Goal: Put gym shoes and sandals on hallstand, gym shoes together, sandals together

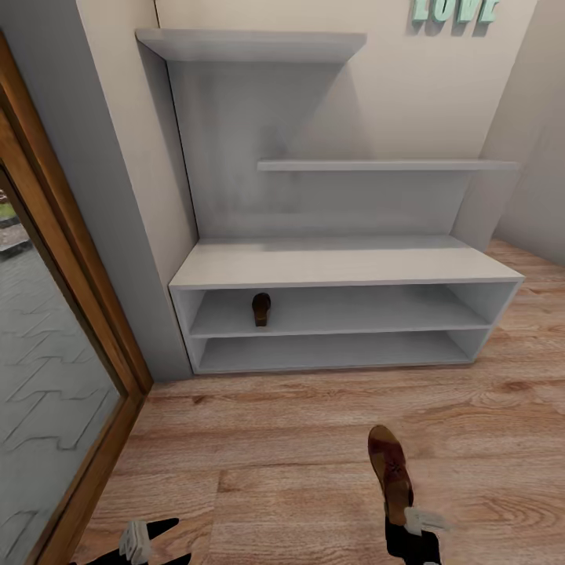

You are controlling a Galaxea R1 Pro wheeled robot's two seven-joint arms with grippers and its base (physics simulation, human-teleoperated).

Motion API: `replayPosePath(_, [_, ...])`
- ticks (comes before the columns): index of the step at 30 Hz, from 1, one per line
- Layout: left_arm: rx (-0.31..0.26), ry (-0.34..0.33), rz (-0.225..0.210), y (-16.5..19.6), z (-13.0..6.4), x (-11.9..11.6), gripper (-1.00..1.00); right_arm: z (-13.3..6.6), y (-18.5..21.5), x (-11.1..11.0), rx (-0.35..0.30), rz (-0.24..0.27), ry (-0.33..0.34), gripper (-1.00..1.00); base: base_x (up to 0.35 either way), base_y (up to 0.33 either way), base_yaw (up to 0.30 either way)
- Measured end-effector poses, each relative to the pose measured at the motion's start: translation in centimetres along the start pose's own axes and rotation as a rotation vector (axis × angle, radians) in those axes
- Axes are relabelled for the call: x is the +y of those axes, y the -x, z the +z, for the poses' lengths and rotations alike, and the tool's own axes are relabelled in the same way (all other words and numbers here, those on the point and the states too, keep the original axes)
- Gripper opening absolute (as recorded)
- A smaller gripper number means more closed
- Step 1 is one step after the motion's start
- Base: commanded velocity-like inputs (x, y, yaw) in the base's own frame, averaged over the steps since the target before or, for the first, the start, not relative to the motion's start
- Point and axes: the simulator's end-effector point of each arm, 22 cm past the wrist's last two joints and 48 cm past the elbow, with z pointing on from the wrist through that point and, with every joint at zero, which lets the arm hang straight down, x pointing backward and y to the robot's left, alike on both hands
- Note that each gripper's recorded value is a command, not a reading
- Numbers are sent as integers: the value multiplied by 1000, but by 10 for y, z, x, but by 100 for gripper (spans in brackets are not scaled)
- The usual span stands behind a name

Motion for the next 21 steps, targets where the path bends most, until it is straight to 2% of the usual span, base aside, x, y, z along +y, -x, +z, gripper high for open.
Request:
replayPosePath(2, [-1,-9,2,1,0,-2,100,0,4,16,39,-12,16,-100,0,0,0])
replayPosePath(4, [-1,-26,6,2,-1,-5,100,-3,20,44,83,-34,33,-100,0,0,0])
replayPosePath(6, [-1,-35,7,3,-1,-6,100,-7,37,62,99,-47,28,-100,0,0,0])
replayPosePath(10, [-2,-44,9,3,-1,-8,100,-14,73,85,93,-53,-2,-100,0,0,0])
replayPosePath(14, [-2,-49,10,4,-1,-9,100,-15,111,97,67,-60,-24,-100,0,0,0])
replayPosePath(16, [-2,-54,11,4,-1,-10,100,-15,139,100,43,-87,-43,-100,0,0,0])
replayPosePath(21, [-3,-58,12,4,-1,-11,100,-17,177,105,24,-149,-76,-100,0,0,0])
